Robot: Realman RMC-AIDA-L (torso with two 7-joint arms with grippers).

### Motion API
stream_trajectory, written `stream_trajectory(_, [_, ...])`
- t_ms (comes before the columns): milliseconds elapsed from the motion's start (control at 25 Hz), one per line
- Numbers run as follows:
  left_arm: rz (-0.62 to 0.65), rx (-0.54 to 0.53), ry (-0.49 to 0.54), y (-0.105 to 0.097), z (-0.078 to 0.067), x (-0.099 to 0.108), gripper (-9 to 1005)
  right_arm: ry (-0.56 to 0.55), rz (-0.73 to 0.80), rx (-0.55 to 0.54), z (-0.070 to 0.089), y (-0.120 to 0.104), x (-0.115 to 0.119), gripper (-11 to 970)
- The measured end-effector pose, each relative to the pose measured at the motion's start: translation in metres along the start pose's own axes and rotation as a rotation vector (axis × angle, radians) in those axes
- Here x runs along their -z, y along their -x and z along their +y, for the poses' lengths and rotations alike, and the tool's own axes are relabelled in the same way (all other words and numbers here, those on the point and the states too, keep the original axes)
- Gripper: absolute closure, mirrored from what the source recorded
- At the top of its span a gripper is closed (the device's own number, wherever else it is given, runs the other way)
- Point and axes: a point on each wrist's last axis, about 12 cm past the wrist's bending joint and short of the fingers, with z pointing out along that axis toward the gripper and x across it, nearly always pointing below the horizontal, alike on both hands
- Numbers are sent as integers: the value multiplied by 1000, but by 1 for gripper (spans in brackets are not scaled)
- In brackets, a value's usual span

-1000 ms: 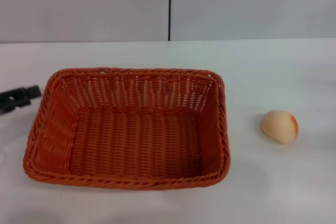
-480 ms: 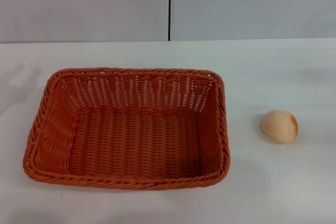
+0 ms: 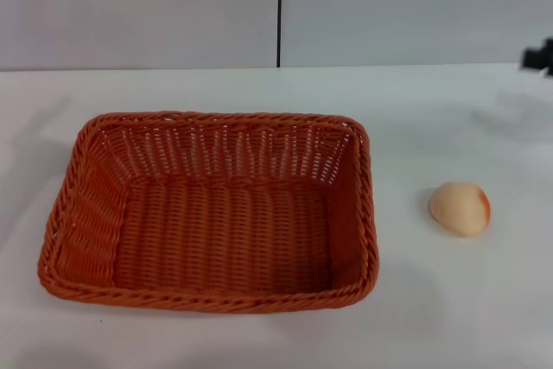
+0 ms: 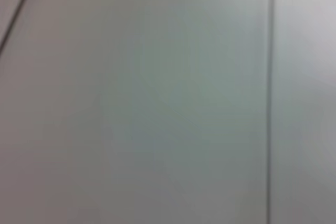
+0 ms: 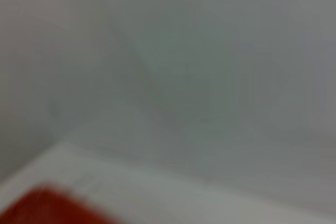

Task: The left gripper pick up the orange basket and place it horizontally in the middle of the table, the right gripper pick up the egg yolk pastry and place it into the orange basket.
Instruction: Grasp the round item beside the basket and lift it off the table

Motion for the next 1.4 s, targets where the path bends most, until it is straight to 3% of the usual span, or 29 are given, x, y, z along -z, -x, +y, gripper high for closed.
stream_trajectory(120, [-15,-41,-51,-1,-7,-2,431,77,224,103,14,12,-23,177])
stream_trajectory(560, [-4,-26,-87,-4,-14,2,471,69,562,183,29,14,-62,176])
stream_trajectory(880, [-3,-7,-91,-6,-18,2,499,59,673,213,37,7,-83,176])
stream_trajectory(1400, [9,2,-102,-8,-19,1,546,73,793,228,44,-1,-96,184])
